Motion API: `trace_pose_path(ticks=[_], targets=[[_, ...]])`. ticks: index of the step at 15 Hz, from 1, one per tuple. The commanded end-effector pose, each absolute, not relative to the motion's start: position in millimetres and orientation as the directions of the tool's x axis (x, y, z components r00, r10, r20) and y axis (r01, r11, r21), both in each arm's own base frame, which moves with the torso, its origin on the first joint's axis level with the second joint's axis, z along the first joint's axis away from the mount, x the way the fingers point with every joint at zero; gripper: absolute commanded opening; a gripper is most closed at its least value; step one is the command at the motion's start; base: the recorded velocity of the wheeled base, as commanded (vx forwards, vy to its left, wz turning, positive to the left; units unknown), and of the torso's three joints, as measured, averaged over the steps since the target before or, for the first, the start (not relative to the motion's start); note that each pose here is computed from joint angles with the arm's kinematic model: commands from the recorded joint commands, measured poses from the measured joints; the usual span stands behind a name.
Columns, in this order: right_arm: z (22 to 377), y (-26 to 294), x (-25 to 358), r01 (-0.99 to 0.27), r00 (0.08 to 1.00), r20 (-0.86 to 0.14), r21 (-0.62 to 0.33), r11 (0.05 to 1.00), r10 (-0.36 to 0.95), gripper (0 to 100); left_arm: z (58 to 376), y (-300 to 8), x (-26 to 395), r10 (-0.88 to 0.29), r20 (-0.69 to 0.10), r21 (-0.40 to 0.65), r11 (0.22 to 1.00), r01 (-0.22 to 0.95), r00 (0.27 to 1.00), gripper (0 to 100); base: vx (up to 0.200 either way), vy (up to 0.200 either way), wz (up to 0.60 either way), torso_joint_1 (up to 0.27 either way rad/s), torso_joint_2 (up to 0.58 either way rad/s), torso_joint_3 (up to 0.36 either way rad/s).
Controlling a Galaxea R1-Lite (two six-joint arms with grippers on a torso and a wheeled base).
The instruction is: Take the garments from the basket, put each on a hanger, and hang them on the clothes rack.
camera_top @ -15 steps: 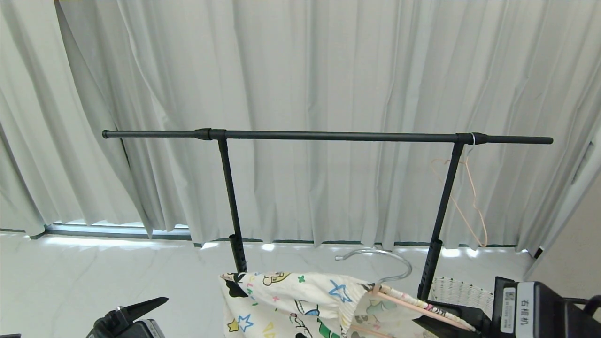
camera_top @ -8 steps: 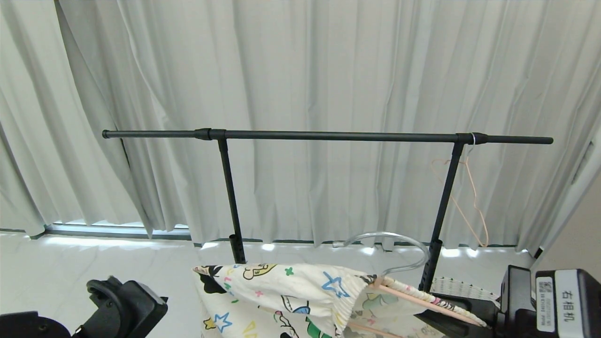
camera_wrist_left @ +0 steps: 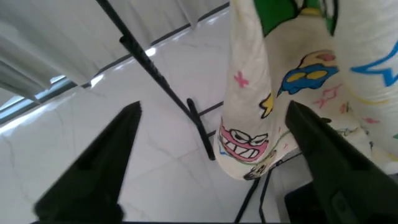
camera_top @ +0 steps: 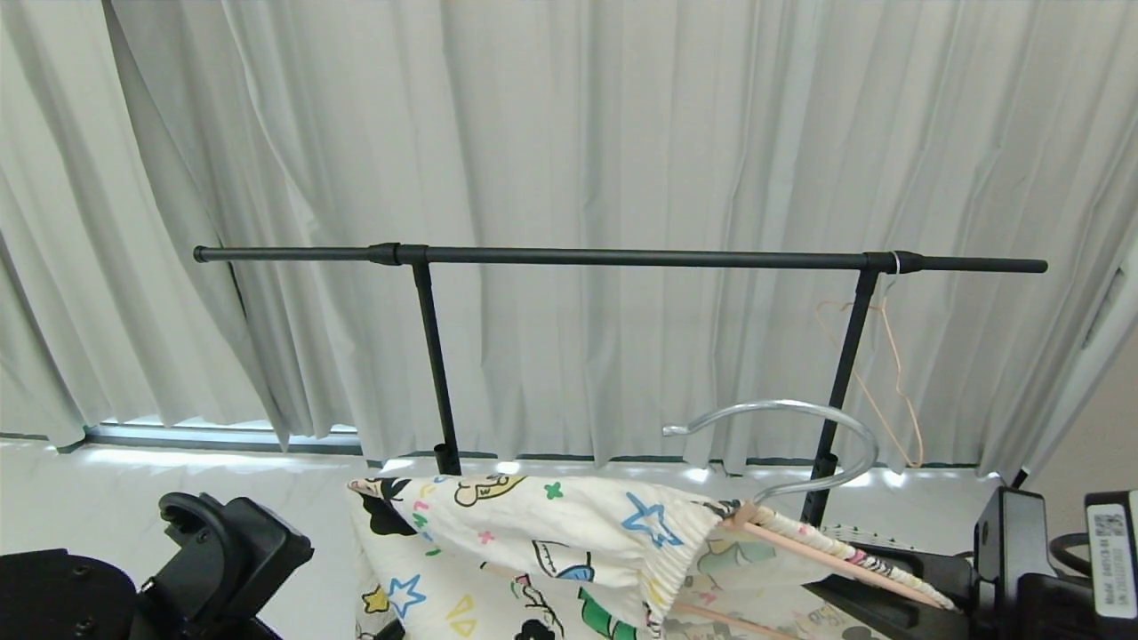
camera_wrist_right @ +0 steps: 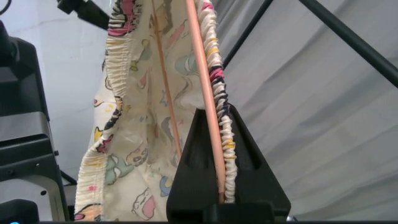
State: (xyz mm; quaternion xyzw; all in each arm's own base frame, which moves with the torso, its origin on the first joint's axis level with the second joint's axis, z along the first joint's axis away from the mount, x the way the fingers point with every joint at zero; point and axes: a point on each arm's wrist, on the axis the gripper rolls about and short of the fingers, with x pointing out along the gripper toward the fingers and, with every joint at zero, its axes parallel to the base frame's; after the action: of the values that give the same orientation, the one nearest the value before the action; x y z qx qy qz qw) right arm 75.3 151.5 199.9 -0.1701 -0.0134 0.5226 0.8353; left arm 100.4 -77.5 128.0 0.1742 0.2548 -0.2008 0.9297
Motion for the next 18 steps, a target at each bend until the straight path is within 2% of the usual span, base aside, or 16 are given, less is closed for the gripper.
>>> trace_pose_path(ticks=[1, 3, 5, 8, 10, 17, 18], targets=[[201, 151, 75, -0.868, 0.454, -0.151, -0.298, 0.397, 0.878, 0, 128, -78, 101, -0.282, -0.545, 0.222, 0.860, 0.460, 0.790, 0, 0.000, 0.000, 0.00, 0.000, 0.00, 0.000], [202, 150, 75, -0.867, 0.454, -0.147, -0.298, 0.399, 0.879, 0, 127, -77, 102, -0.270, -0.548, 0.223, 0.865, 0.450, 0.791, 0, 0.000, 0.000, 0.00, 0.000, 0.00, 0.000], [203, 149, 74, -0.867, 0.455, -0.144, -0.298, 0.399, 0.879, 0, 124, -72, 110, -0.210, -0.568, 0.228, 0.889, 0.397, 0.796, 0, 0.000, 0.000, 0.00, 0.000, 0.00, 0.000], [203, 148, 74, -0.865, 0.459, -0.144, -0.299, 0.403, 0.877, 0, 118, -56, 121, -0.043, -0.592, 0.266, 0.932, 0.245, 0.805, 0, 0.000, 0.000, 0.00, 0.000, 0.00, 0.000], [203, 149, 74, -0.866, 0.457, -0.144, -0.299, 0.402, 0.878, 0, 110, -50, 123, 0.085, -0.603, 0.332, 0.931, 0.153, 0.793, 0, 0.000, 0.000, 0.00, 0.000, 0.00, 0.000], [202, 149, 75, -0.865, 0.460, -0.147, -0.297, 0.404, 0.876, 0, 109, -53, 120, 0.075, -0.599, 0.345, 0.923, 0.172, 0.798, 0, 0.000, 0.000, 0.00, 0.000, 0.00, 0.000], [202, 150, 75, -0.865, 0.460, -0.150, -0.297, 0.403, 0.875, 0, 110, -55, 119, 0.062, -0.595, 0.346, 0.920, 0.185, 0.802, 100, 0.000, 0.000, 0.00, 0.000, 0.00, 0.000]])
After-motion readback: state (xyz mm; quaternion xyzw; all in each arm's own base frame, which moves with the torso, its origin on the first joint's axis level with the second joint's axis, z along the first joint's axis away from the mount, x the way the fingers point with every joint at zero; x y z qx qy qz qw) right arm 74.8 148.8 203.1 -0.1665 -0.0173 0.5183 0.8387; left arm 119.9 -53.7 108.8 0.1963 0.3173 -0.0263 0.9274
